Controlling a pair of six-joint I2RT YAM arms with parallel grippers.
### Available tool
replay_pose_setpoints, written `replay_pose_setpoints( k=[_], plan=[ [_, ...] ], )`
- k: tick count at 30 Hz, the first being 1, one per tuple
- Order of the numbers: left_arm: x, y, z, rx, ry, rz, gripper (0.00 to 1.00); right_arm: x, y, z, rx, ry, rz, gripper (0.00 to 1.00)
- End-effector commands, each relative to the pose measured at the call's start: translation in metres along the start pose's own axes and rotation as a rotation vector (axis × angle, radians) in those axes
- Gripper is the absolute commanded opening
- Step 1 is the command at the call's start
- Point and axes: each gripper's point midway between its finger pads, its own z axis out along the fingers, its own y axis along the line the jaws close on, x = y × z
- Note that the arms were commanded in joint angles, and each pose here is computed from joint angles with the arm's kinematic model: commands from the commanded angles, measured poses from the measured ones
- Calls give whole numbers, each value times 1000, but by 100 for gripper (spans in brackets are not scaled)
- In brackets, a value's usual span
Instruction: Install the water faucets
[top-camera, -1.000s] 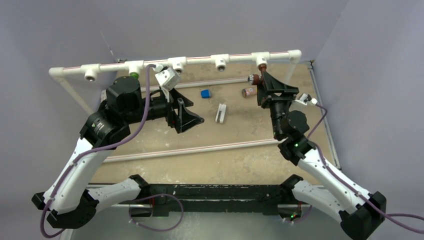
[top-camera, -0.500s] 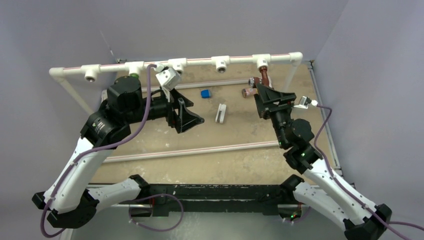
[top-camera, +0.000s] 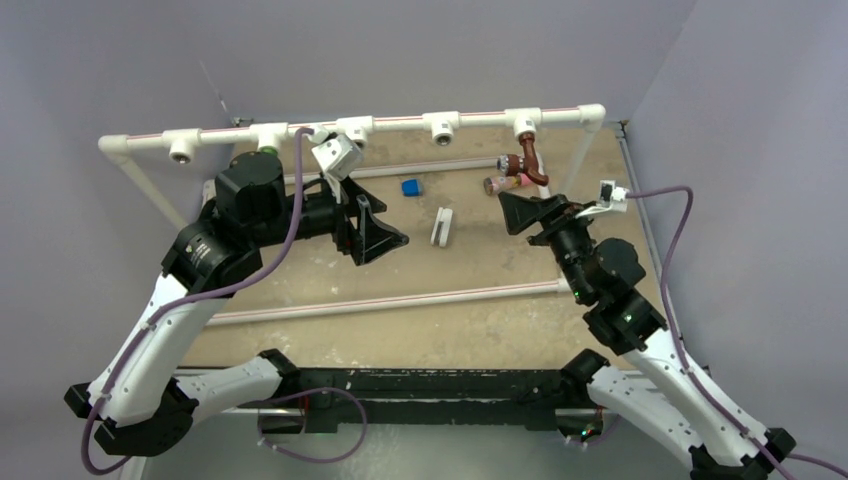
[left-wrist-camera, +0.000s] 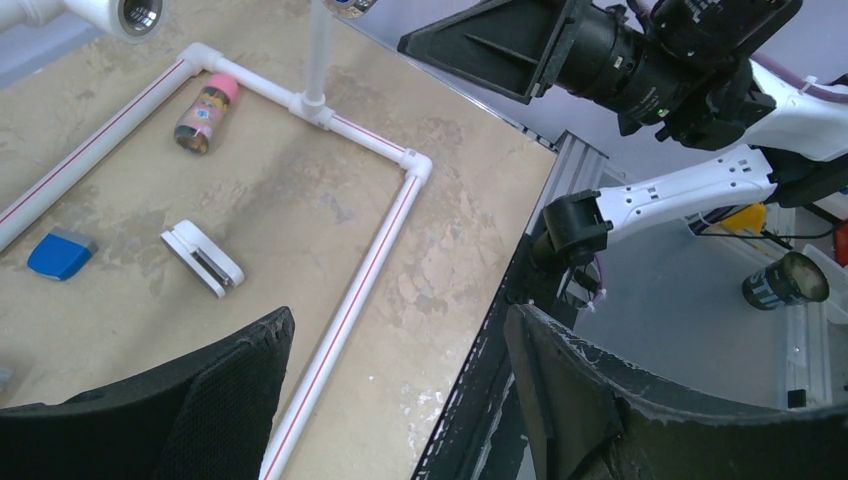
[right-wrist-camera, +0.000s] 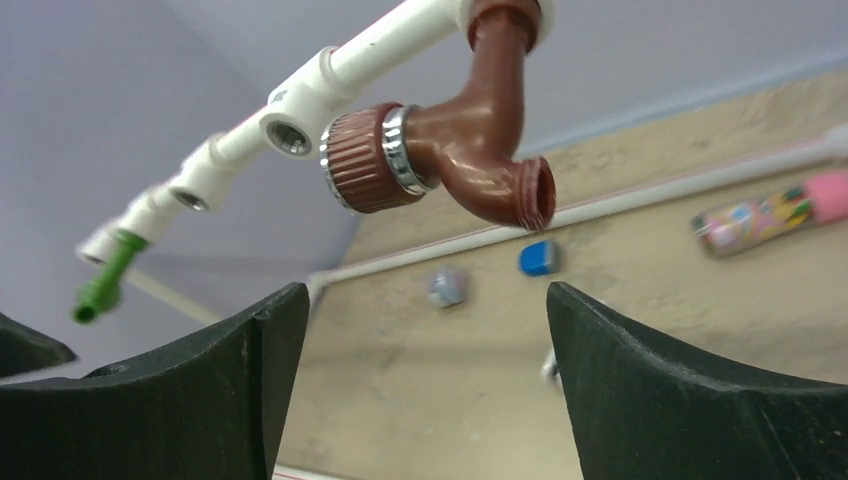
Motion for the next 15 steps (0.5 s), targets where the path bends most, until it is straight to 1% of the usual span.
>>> replay_pose_setpoints(
  k=[1, 2, 3, 5, 10, 12, 13, 15],
  plan=[
    [-8, -4, -6, -1, -30, 27, 77, -23, 12, -7, -72, -19, -379, 90],
    [-7, -3, -5, 0, -27, 26, 77, -27, 10, -7, -74, -33, -485, 90],
    [-7, -3, -4, 2, -25, 25, 77, -26, 8, -6, -70, -23, -521, 91],
    [-6, -3, -4, 1, -23, 24, 77, -26, -4, -2, -26, 8, -670, 91],
    [-5, -1, -2, -1, -23, 28, 77, -23, -56, 10, 200, 124, -967, 96],
    [-4, 0, -1, -3, -21, 29, 77, -27, -66, 13, 239, 123, -1076, 97],
    [-4, 0, -1, -3, -21, 30, 77, -32, -67, 16, 248, 111, -1156, 98],
    [-4, 0, 0, -4, -20, 31, 77, -39, -67, 21, 257, 93, -1250, 98]
  ],
)
